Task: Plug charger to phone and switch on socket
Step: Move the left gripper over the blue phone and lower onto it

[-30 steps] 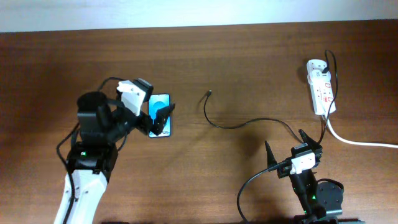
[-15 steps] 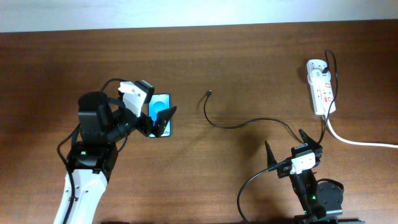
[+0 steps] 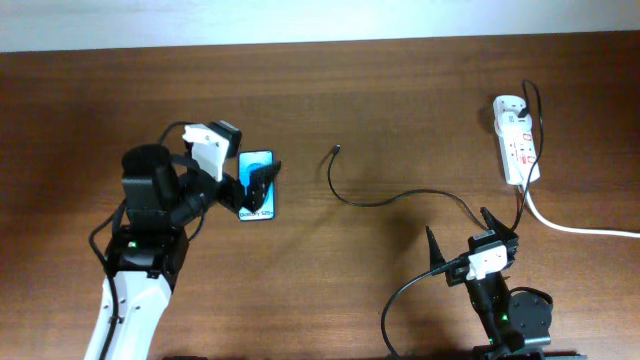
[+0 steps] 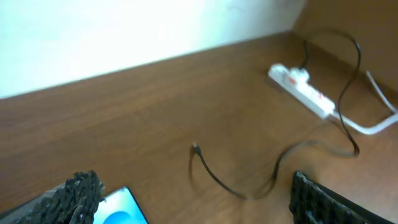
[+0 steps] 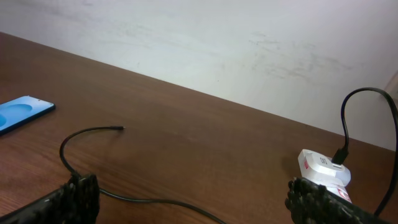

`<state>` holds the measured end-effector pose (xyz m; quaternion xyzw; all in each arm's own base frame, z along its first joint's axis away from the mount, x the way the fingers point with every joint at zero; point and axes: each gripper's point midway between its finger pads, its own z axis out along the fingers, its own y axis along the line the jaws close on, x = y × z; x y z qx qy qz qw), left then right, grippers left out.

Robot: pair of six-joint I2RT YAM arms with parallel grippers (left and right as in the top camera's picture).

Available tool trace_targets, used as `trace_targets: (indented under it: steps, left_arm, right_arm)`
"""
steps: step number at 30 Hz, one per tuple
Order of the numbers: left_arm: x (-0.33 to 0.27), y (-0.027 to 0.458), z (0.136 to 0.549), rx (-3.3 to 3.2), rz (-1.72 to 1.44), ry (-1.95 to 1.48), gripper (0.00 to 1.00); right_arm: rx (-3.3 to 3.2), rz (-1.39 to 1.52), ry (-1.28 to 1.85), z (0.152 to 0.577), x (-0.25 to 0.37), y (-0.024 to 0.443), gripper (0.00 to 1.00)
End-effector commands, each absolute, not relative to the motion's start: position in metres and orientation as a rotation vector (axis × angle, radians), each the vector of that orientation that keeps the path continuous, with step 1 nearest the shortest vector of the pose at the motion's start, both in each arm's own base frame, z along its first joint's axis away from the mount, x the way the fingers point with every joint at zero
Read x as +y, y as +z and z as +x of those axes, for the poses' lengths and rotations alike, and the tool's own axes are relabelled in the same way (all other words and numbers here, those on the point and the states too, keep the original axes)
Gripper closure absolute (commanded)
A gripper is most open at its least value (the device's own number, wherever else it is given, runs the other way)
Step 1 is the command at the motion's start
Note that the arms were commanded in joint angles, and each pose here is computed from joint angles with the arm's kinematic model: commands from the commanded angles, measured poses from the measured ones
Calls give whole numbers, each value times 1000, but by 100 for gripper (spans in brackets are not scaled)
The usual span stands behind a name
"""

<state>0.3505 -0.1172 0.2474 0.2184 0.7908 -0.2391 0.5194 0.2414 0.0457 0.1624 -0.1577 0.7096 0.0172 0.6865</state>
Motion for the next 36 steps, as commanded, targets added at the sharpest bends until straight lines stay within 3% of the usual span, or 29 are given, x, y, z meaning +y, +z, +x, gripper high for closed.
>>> trace_targets:
  steps: [1, 7, 15, 25, 33, 36]
  left_arm:
    - [-92, 289, 368, 1930, 339, -451, 1]
    - [-62, 293, 377, 2165, 123, -330, 1]
    - [-62, 221, 386, 2526, 50, -361, 1]
    - [-50, 216, 387, 2546, -3, -278, 1]
    - [-39, 225, 382, 2594, -112, -217, 2]
    - [-33, 237, 395, 2648, -131, -157, 0]
  right_arm:
    - [1591, -361, 71, 240, 51, 160, 2]
    - [1591, -361, 70, 240, 51, 160, 2]
    - [1562, -355, 120, 239, 56, 168, 2]
    - [1694, -272, 268, 227, 61, 279, 2]
    - [2001, -282, 350, 252, 70, 356, 2]
    - [2169, -267, 372, 268, 71, 363, 2]
